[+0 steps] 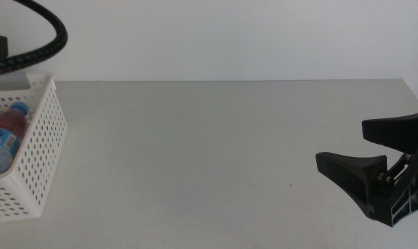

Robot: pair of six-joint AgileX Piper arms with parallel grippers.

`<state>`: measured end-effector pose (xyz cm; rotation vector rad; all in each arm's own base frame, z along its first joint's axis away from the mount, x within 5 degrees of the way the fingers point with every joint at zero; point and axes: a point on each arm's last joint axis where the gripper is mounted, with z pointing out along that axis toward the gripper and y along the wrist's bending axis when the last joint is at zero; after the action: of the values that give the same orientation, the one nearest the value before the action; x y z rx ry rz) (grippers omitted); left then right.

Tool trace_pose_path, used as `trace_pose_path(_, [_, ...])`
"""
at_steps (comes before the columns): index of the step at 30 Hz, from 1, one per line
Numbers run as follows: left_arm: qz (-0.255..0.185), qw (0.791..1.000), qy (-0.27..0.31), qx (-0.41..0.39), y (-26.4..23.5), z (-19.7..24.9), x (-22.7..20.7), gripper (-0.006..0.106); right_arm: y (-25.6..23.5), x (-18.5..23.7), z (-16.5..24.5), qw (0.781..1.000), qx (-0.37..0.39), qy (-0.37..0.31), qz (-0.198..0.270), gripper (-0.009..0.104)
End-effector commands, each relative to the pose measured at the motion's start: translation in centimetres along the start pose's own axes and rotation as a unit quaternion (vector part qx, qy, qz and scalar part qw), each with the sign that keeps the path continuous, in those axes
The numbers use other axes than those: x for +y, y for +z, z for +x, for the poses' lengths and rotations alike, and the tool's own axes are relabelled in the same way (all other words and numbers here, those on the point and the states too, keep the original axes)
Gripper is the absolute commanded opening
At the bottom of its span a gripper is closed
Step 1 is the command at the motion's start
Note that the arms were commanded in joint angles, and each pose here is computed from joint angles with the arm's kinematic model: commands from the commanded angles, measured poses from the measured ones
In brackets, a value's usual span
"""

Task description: Use arms to grab the bottles and put them into the dustbin to the left of the table.

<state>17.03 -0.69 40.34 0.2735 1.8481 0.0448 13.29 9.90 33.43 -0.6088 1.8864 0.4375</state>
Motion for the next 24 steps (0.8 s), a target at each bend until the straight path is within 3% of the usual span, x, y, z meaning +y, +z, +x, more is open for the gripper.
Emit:
trace_pose_path(1, [-0.012, 0.998, -0.024, -0.057, -0.28, -1.09, -0.01, 0.081, -0.51, 0.00, -1.53, 0.999, -0.049, -0.010, 0.002, 0.075])
trace_pose_path(6, [-0.013, 0.996, -0.046, -0.070, -0.18, -1.31, -0.02, 0.074, -0.51, 0.00, -1.53, 0.999, -0.049, -0.010, 0.002, 0.075])
trace_pose_path(13, [0.003, 0.985, -0.137, -0.101, -0.27, -1.87, -0.13, 0.066, -0.51, 0.00, -1.53, 0.999, -0.049, -0.010, 0.002, 0.075])
trace_pose_path(24, [0.008, 0.985, -0.145, -0.094, 0.17, -1.77, -0.16, 0.053, -0.51, 0.00, -1.53, 0.999, -0.049, -0.010, 0.002, 0.075])
